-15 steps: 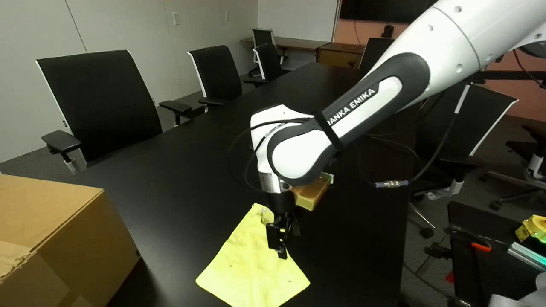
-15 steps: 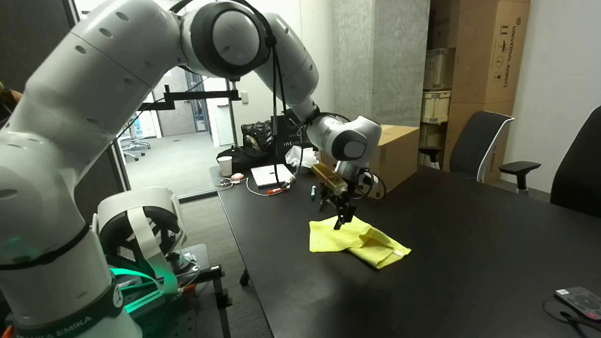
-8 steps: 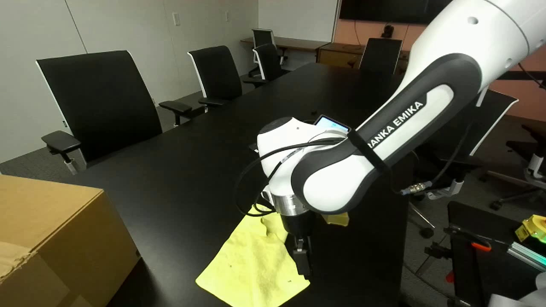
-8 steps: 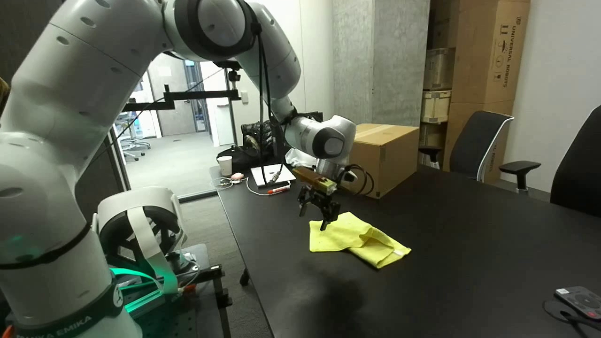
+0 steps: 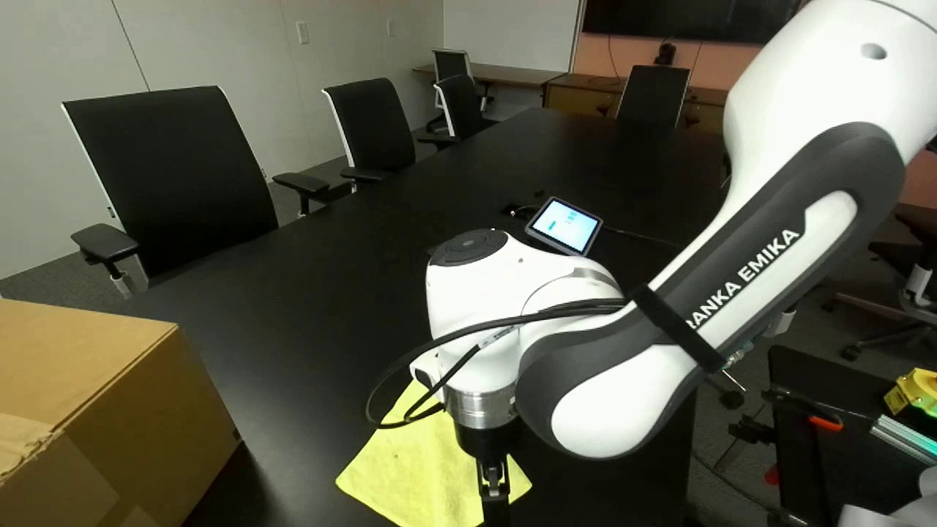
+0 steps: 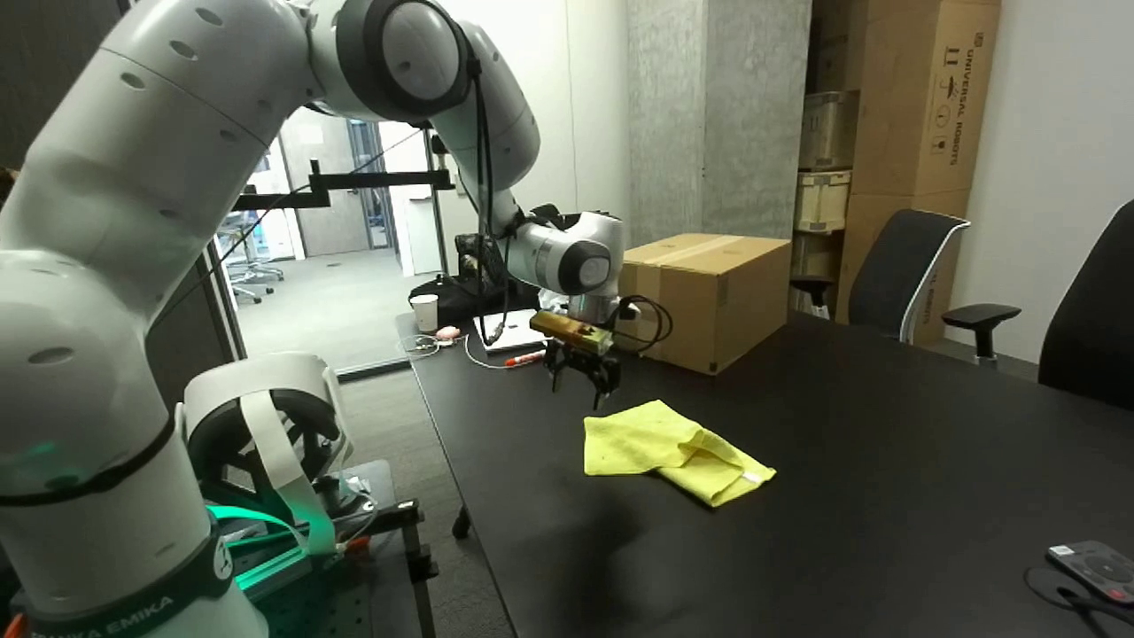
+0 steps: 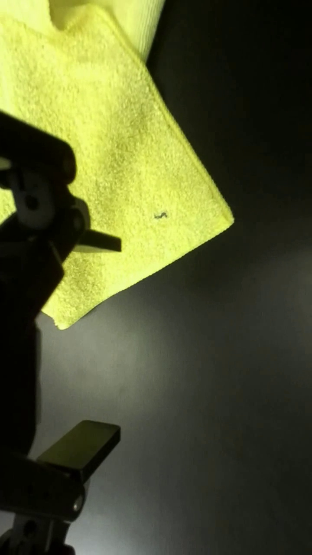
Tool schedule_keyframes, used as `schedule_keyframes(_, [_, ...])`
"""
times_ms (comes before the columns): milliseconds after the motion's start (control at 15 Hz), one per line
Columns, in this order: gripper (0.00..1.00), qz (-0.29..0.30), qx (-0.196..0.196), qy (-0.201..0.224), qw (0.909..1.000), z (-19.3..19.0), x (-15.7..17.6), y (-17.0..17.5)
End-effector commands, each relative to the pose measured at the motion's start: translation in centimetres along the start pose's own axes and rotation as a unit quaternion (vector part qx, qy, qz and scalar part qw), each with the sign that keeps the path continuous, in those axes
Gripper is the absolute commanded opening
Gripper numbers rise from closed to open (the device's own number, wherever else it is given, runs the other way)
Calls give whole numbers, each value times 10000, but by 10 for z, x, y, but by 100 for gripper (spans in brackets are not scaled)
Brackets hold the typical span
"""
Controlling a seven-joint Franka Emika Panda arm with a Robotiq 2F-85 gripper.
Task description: Fold the towel on the table
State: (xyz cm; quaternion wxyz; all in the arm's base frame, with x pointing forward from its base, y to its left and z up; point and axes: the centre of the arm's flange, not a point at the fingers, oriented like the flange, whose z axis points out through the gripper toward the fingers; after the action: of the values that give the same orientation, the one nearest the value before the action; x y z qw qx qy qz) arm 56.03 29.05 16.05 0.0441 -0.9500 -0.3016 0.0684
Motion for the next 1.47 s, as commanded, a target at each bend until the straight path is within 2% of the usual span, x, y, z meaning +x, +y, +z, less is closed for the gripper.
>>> schedule_keyframes(0, [100,-135,-90,144,9998,12,-6,-13])
schedule_keyframes(867, [100,264,-636,-143,9975,76,-27,-31])
schedule_keyframes(1400, [100,642,-693,-60,9955,81,-35,-7])
